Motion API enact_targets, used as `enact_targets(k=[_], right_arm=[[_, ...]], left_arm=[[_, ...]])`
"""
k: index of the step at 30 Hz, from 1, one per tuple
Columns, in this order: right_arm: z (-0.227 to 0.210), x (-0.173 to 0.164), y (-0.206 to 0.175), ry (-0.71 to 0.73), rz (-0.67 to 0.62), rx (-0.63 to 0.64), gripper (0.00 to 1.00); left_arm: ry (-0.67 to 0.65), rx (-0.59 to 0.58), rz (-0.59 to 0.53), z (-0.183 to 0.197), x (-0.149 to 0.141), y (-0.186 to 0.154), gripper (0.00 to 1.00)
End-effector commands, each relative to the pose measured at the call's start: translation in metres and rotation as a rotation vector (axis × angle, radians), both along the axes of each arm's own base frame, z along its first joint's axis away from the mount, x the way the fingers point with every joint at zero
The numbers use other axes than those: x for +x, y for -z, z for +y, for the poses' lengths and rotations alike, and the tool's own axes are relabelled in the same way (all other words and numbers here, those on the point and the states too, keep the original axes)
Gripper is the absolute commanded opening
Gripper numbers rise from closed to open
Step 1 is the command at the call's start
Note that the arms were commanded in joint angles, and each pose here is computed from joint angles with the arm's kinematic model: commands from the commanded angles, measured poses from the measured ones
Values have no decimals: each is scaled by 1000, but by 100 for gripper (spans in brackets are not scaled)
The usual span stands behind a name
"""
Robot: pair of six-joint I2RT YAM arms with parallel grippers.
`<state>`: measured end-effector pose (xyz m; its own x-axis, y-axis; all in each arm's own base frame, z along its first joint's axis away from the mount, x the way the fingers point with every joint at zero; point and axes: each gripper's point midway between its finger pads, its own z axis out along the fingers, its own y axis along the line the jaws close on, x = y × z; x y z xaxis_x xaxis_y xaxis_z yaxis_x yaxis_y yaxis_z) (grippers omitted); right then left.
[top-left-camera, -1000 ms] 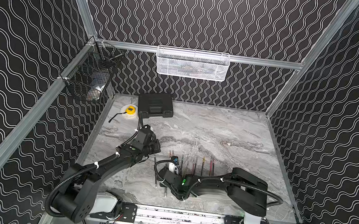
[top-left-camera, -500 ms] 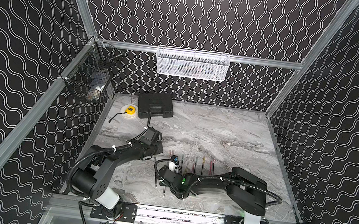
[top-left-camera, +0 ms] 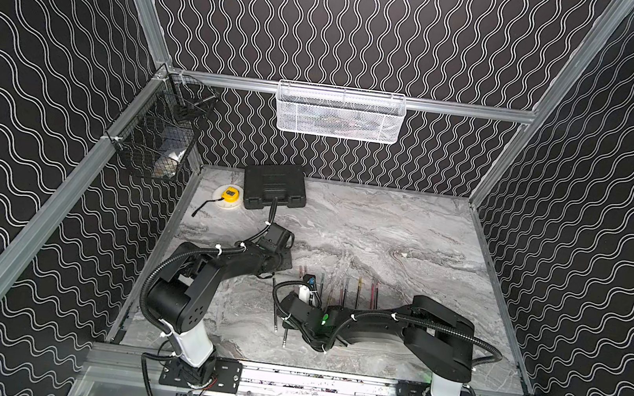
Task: Remove the protective cover of the pencils
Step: Place the pencil at the center of the board.
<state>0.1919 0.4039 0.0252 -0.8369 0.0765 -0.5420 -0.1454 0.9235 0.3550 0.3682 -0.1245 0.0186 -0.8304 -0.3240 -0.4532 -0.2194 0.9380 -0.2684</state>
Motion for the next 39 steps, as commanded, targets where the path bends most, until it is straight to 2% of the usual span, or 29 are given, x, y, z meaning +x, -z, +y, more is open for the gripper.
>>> enact_targets(k=[1, 3, 8, 15, 20, 27, 32, 39], right_arm=[[0, 0, -4, -5, -4, 1, 33], [2, -1, -6, -20, -3, 1, 38], [5, -1, -10, -30, -8, 6, 40], [0, -1, -30, -30, -45, 14, 48], [-15, 2, -54, -10, -88, 21, 51], [-40, 3, -67, 36, -118, 0, 51], [-61, 6, -61, 88, -134, -47, 51], [-69, 10, -40, 112, -89, -98, 46]], left_arm=[[7, 48, 99, 7, -18, 20, 0], [6, 60, 102, 7, -19, 21, 5], [3, 70, 97, 8, -21, 20, 11], [6, 68, 106, 7, -21, 23, 20], [5, 63, 99, 7, -21, 22, 22], [10, 52, 92, 4, -21, 18, 23], [23, -4, 64, -6, -16, 0, 24], [29, -77, -23, -14, -13, -44, 33]])
